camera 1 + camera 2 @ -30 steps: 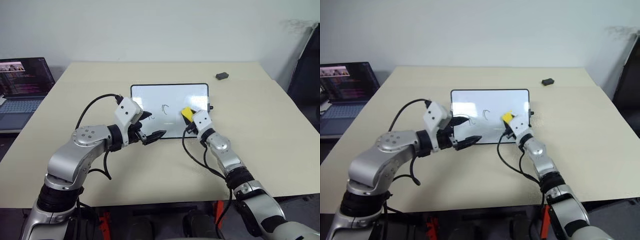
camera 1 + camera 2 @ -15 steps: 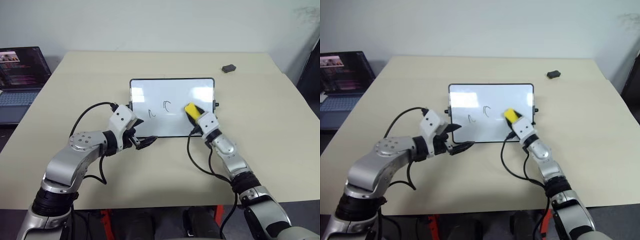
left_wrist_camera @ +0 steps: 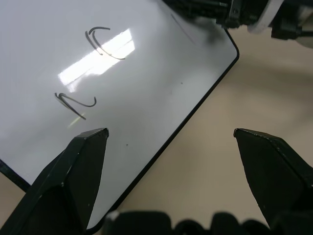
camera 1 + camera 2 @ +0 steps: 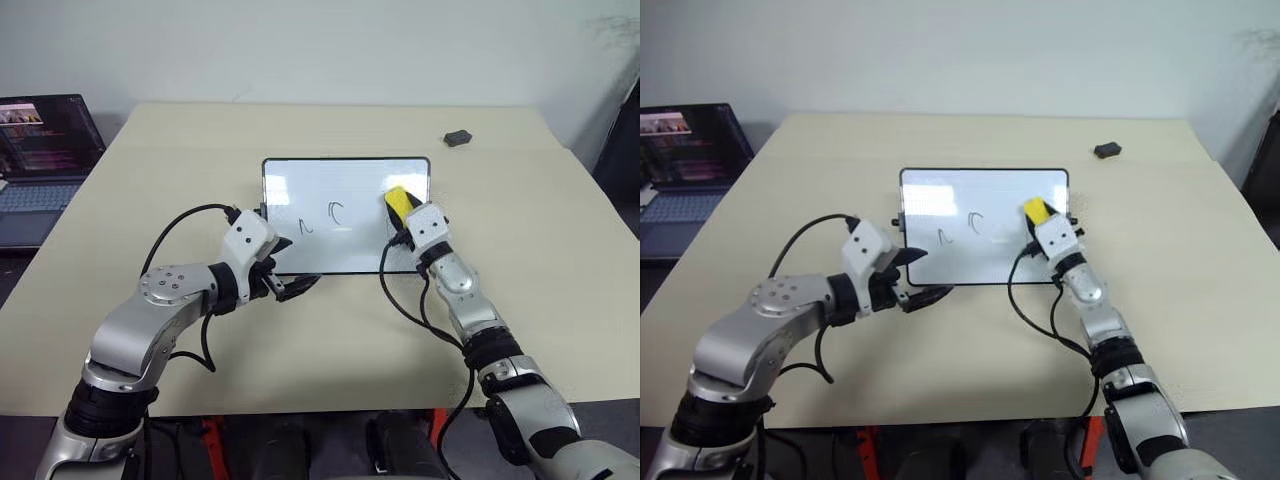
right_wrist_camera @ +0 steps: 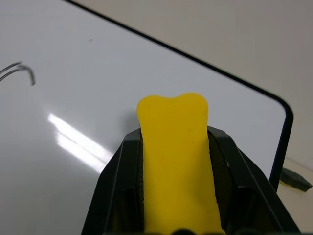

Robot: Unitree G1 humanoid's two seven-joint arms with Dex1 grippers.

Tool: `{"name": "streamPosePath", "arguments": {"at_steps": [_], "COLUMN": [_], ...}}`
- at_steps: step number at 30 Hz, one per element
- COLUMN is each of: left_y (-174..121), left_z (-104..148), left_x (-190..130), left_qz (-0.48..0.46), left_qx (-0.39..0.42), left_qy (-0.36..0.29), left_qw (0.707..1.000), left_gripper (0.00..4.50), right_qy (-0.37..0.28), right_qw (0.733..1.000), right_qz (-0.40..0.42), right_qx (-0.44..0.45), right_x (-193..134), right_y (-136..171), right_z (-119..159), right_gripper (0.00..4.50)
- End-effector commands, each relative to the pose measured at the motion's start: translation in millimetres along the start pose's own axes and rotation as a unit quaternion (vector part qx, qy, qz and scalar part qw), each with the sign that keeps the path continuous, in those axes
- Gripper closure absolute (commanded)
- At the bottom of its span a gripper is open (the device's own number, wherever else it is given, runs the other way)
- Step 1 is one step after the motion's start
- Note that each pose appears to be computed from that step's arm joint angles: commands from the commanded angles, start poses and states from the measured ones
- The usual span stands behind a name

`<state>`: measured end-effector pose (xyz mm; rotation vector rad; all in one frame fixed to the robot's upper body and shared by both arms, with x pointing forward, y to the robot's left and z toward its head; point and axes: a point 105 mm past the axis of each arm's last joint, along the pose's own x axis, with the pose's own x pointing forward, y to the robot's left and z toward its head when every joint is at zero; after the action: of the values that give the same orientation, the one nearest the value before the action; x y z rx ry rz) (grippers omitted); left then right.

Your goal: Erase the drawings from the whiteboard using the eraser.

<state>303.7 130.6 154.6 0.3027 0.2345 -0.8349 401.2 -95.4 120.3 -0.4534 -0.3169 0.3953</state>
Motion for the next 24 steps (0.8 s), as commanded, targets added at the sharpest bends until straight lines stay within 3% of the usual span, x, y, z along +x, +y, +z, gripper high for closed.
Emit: {"name": "streamPosePath", "arguments": {"at_steps": [1, 13, 17, 24], "left_y": [-2.9, -4.4, -3.9, -3.2], "left_z": [18.1, 19.7, 17.9, 14.3], "left_x": [-2.5, -1.1, -1.3, -3.3], "left_qz": [-0.001, -0.009, -0.008, -0.002], "left_qx": [0.021, 0.022, 0.02, 0.015], "left_qy": [-0.027, -0.027, -0.026, -0.025], "left_qw": [0.999, 0.999, 0.999, 1.0], "left_gripper": [0.0, 0.0, 0.0, 0.0], "right_qy": [0.12, 0.24, 0.228, 0.124], "right_qw": [0.992, 0.966, 0.968, 0.988], "right_qz": [0.033, 0.092, 0.1, 0.074], "right_qx": [0.002, 0.025, 0.042, 0.053], "right_x": [-25.7, -60.5, -62.4, -48.1], "right_y": [19.3, 43.7, 43.4, 19.0], "right_z": [-58.3, -96.7, -86.0, -25.8], "right_gripper": [3.16, 3.16, 3.16, 3.17]}}
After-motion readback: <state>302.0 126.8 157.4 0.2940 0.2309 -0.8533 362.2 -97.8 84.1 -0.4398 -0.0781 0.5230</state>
